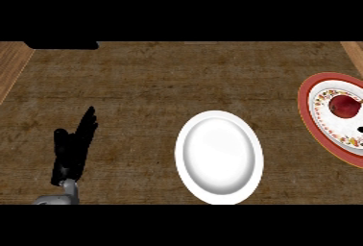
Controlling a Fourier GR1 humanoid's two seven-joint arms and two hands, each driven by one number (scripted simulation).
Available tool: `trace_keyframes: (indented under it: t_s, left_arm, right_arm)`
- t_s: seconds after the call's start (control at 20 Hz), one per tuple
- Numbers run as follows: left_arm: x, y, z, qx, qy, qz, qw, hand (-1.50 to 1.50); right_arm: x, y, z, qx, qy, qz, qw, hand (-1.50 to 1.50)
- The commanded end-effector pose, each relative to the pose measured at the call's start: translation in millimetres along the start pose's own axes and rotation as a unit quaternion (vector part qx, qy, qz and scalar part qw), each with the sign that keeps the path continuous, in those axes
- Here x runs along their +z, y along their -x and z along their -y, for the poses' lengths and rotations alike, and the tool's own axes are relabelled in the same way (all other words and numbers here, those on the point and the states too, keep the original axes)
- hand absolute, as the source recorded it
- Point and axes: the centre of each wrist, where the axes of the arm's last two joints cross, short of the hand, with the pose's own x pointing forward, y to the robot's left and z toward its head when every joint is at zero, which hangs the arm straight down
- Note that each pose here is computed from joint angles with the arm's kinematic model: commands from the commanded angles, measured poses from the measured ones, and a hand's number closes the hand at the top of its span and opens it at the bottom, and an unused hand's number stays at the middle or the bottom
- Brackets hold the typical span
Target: Pick the pear from the plate and place it in the plate
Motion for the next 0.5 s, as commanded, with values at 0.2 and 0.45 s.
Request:
trace_keyframes:
  t_s: [0.2,0.45]
  left_arm:
    - [-21.3,4.3,-1.0,0.0,0.002,-0.002,1.0,0.0]
    - [-21.3,-8.9,12.0,0.008,0.002,-0.007,0.9999,0.0]
  right_arm:
    - [6.4,9.9,16.1,0.021,0.013,-0.023,0.999,-1.5]
    - [15.1,16.9,39.3,0.032,0.019,-0.024,0.999,-1.5]
